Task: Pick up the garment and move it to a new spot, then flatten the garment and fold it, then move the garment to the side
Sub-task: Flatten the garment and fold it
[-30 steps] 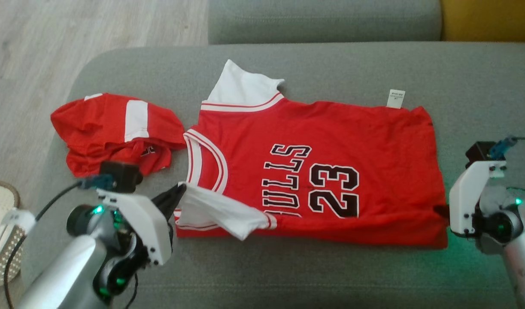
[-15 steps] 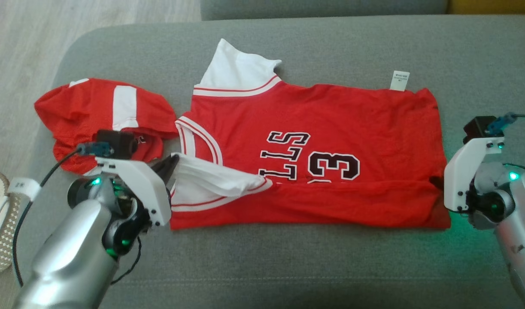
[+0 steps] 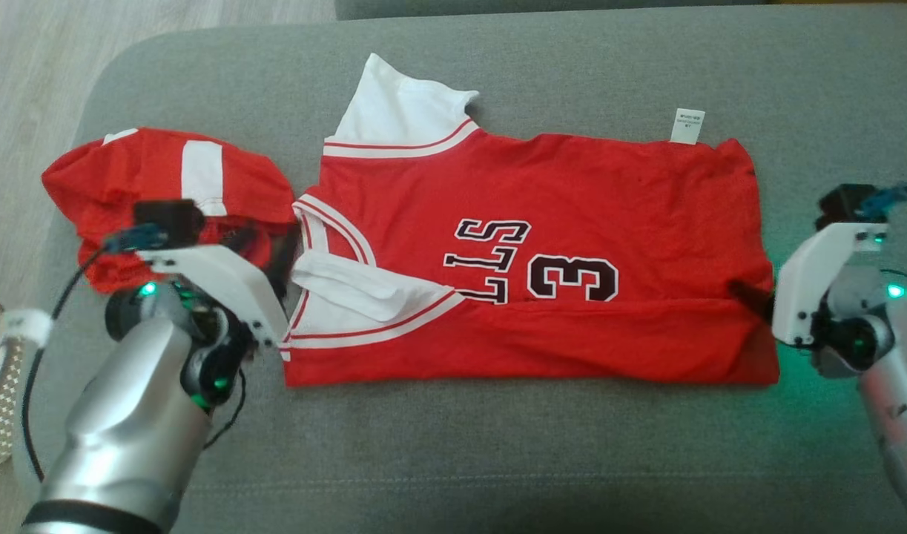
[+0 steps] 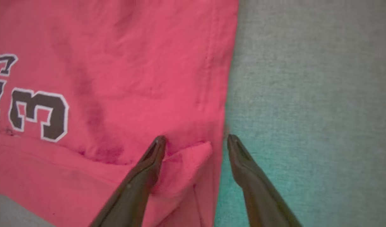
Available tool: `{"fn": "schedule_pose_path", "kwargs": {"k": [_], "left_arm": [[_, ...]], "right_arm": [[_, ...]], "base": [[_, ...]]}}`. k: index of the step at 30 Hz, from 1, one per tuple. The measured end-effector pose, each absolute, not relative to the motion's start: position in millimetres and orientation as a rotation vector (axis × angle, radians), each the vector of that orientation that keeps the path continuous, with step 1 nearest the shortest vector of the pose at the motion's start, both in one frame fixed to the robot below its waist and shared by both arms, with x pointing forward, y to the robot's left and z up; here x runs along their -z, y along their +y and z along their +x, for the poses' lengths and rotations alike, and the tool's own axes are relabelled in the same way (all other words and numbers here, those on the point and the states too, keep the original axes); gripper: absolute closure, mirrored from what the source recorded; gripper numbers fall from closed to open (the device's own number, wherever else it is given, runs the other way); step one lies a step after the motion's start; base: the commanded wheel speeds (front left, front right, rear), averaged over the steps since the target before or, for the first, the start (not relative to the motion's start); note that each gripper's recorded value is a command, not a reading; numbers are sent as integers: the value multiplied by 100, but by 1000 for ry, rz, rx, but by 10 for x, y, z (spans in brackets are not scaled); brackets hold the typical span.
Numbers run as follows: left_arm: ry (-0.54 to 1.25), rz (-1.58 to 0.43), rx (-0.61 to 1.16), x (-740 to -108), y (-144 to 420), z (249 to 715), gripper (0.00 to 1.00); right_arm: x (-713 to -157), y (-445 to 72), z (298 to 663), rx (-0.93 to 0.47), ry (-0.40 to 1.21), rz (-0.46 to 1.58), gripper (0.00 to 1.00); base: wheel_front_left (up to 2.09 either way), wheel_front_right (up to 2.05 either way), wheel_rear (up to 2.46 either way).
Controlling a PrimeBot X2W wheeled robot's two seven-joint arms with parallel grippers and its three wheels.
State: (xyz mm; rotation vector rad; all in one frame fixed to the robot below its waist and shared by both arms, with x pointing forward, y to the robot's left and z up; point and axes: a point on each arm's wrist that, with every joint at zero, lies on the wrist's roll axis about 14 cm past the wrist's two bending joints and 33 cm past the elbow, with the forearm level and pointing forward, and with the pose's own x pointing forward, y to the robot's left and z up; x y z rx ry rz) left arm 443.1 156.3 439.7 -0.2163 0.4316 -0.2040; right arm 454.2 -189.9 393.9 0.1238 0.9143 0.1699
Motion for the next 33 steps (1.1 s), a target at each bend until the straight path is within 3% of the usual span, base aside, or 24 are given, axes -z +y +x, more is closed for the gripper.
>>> {"fn": "schedule_pose_path", "kwargs": {"k": [6,13,23,28,33], "left_arm": [[182,-310,86,-4845,1775,4584,0],[3,-423,-36,-5142,2005,4309,0],[-84,-415,-78,-5176,1890,3546,0],[6,-388,-63,-4831,1707,3201,0],[-18,-360,-96,-4857,1788,3081,0]], "right_arm": [[-4120,-2016,4688,-118,769,150,0],[-4795,-1874,4853,-135,338,168,0],[-5249,-1632,4370,-150,-31,186,0],[-5124,-1528,3981,-136,-54,181,0],[-4996,-1578,3661,-119,-46,136,0]], "base": [[0,0,0],[0,0,0],[0,0,0],[0,0,0],[0,0,0]]}}
